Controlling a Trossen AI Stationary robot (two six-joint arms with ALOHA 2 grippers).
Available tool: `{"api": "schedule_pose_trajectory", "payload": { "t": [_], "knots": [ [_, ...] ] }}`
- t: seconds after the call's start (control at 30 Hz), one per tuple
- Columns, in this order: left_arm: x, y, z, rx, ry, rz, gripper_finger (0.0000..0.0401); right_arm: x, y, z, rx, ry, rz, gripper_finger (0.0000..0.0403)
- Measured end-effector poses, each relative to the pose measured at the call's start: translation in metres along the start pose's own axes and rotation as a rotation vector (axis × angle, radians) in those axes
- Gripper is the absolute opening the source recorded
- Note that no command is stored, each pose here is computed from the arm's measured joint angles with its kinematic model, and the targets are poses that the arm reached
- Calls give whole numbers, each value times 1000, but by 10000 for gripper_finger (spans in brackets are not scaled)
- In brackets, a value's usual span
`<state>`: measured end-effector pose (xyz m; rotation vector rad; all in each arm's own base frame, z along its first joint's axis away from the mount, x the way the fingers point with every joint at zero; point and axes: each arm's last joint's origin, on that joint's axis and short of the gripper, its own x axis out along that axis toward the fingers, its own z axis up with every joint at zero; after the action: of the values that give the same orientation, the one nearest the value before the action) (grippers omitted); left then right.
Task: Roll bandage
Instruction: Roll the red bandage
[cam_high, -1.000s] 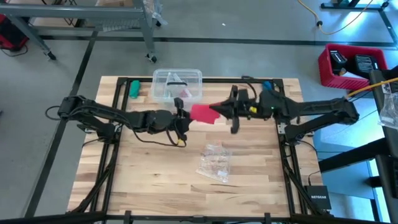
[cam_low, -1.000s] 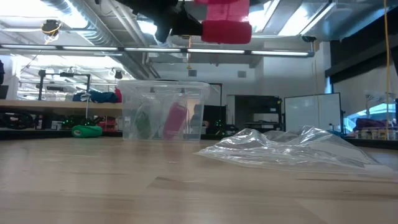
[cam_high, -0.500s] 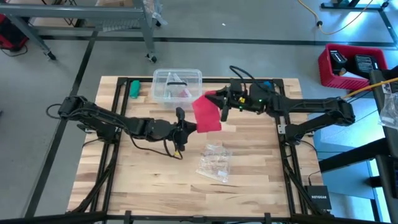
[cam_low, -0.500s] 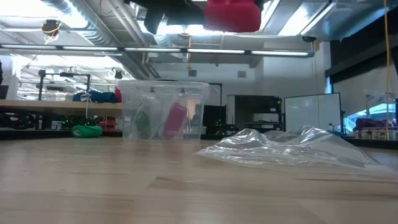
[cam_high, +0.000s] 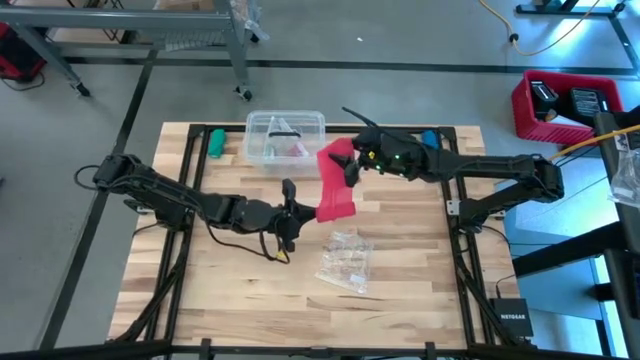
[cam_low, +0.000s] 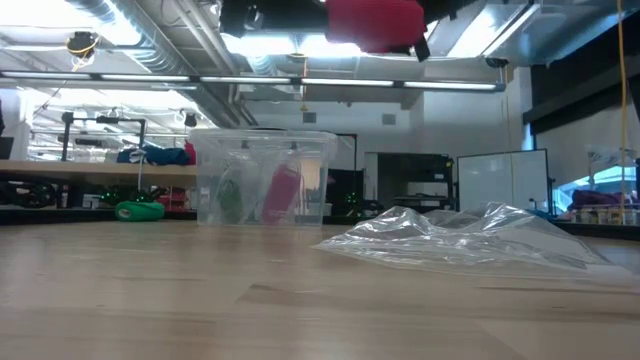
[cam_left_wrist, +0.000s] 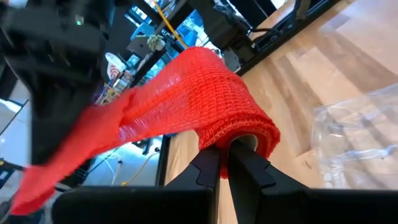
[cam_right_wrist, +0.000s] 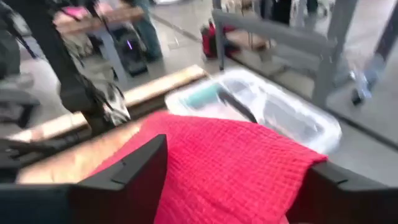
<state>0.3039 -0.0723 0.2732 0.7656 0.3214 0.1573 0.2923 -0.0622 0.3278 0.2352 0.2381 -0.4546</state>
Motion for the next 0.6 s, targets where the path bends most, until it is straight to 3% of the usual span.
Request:
{"api": "schedule_pose_trajectory", "payload": {
  "t": [0.2,0.4,0.6],
  "knots": [
    [-1,-4,-1,-8,9,-35,13,0,2,-3,115,62,107,278],
    [-1,-8,-4,-36,37,-74,13,11,-1,-12,266,137,128,279],
    [1,-10,-12,-198,44,-155,13,23,0,-24,232,194,123,278]
  ]
}}
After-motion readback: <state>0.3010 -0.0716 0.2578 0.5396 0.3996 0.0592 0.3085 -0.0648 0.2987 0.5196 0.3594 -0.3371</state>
